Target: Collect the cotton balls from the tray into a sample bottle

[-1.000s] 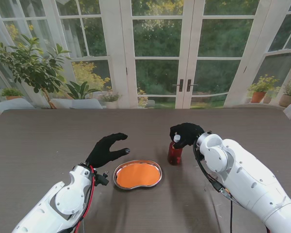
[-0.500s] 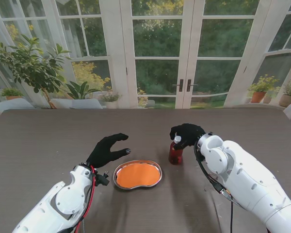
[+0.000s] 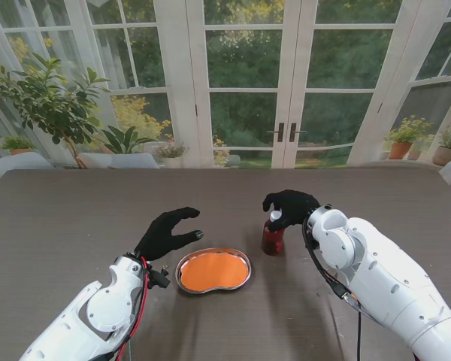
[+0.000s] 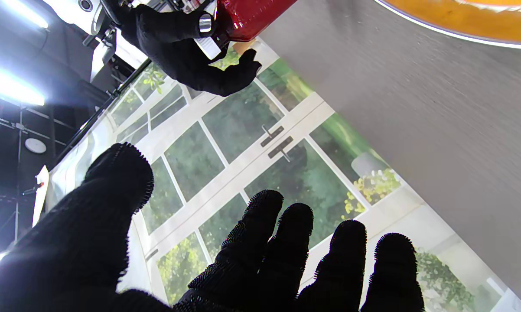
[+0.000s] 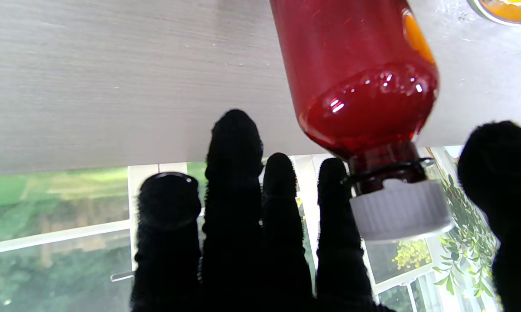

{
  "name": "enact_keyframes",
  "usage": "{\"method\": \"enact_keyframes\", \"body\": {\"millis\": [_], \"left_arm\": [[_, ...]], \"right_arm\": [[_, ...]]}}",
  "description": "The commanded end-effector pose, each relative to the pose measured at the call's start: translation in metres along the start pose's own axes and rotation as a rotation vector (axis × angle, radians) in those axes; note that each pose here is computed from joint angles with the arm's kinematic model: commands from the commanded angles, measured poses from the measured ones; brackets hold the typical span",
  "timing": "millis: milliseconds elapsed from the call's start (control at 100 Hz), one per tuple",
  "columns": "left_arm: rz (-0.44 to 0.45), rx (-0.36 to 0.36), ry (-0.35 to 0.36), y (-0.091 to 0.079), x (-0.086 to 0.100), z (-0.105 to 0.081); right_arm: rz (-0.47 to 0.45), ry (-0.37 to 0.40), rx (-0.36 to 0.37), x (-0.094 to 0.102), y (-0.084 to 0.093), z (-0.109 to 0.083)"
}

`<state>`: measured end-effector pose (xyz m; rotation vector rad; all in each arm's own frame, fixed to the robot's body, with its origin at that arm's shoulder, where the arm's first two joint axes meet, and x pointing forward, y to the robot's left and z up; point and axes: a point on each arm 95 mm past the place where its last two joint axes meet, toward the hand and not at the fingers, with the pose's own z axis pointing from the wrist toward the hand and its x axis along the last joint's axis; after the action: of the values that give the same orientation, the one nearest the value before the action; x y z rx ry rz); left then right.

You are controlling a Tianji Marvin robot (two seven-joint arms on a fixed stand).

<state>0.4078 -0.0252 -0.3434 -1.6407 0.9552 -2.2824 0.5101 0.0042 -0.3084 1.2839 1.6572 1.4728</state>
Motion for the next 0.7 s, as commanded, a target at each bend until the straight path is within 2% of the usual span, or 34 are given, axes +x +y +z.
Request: {"method": "enact_keyframes", "body": {"millis": [0,200,340,490,690], "left_arm": [[-0.006,-0.017,0.001,0.003,0.001,0.000],[-0.008,-0.013,0.000,0.002,0.000,0.000],[-0.010,-0.006,0.000,0.001,0.000,0.000],[-0.014,-0.002,0.000,0.001,0.000,0.000],[-0.022,0.016,0.002,-0.001,0.001,-0.001]], "right_arm": [[0.005,-0.002,0.011,0.001,0.001,-0.001],[0.003,-0.021,-0.013,-0.002,0.016,-0.003],[0.021,-0.046,-0.071,-0.003,0.028,-0.008],[0.124,-0.063,-0.179,0.002,0.033,-0.013],[0.299,-0.050,-0.279,0.012,0.031,-0.022]]}}
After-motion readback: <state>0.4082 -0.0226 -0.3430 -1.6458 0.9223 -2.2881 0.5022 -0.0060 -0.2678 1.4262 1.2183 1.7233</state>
